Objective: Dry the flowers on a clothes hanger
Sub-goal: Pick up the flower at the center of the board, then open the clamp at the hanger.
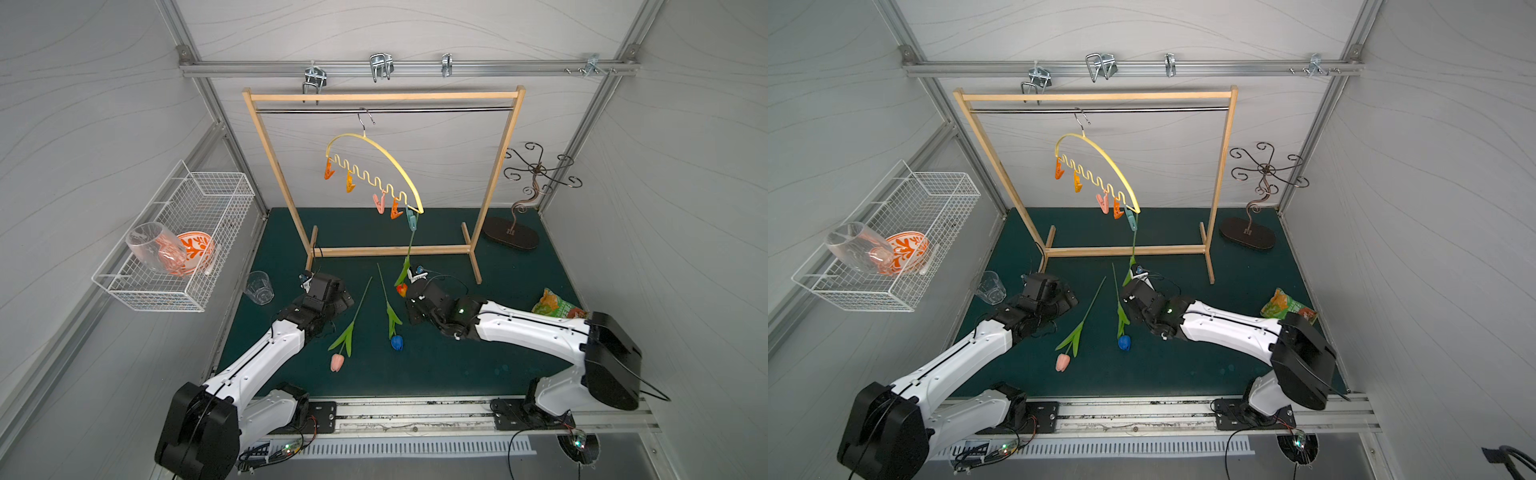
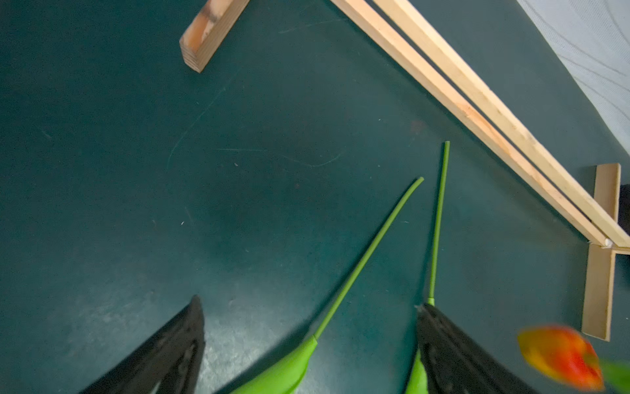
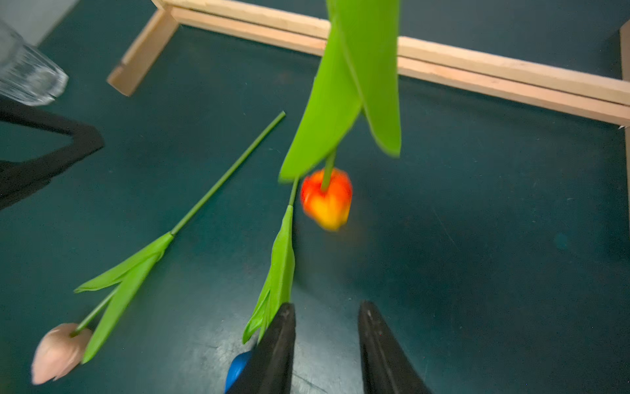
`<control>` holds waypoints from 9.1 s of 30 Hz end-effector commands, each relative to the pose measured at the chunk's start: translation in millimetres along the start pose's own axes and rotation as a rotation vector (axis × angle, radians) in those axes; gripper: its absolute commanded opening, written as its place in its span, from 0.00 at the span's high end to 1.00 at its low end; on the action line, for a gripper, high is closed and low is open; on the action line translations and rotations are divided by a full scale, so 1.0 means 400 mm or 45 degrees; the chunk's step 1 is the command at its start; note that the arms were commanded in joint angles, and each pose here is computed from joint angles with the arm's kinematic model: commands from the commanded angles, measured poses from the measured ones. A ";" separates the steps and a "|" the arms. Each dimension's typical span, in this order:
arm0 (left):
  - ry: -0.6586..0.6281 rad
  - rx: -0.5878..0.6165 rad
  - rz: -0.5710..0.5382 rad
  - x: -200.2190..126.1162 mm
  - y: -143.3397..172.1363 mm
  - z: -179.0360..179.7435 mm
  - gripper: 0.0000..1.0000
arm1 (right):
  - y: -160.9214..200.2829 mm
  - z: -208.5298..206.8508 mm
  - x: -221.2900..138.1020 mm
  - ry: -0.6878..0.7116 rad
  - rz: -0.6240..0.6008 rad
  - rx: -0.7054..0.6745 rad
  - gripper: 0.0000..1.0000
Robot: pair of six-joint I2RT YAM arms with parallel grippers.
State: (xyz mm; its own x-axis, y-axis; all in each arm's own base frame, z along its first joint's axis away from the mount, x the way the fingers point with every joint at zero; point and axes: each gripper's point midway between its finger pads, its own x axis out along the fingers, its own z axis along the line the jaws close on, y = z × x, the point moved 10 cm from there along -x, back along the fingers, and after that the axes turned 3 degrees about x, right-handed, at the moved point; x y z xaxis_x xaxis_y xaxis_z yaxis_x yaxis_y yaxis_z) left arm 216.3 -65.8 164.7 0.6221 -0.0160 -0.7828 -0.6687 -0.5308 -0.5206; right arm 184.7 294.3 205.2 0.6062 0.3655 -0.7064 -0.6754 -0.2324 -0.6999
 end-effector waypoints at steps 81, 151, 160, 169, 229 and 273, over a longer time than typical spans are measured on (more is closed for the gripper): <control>0.249 -0.022 -0.331 -0.053 -0.016 0.015 0.02 | -0.084 0.160 0.025 -0.565 -0.097 0.020 1.00; 1.331 0.882 -0.626 -0.212 -0.297 -0.649 0.35 | -0.234 -0.224 -0.208 -0.290 -0.481 0.363 1.00; 1.276 0.925 -0.651 -0.196 -0.294 -0.663 0.39 | -0.243 -0.223 -0.207 -0.298 -0.483 0.356 1.00; 1.192 0.981 -0.742 -0.194 -0.267 -0.689 0.43 | -0.238 -0.225 -0.202 -0.293 -0.486 0.374 1.00; 1.186 0.981 -0.764 -0.154 -0.292 -0.723 0.35 | -0.242 -0.227 -0.217 -0.312 -0.506 0.359 1.00; 1.117 0.969 -0.989 -0.179 -0.291 -0.670 0.39 | -0.260 -0.238 -0.233 -0.283 -0.526 0.364 1.00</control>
State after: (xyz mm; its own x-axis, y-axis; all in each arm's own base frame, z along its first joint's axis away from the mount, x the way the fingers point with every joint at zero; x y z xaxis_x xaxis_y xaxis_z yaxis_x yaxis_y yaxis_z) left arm 360.9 -230.5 342.7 0.8056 -0.5924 -0.0051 -0.0091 -0.0039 -1.0000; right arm 238.1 200.2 323.8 0.7528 0.5600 -0.3459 -0.5225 0.1888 -0.8315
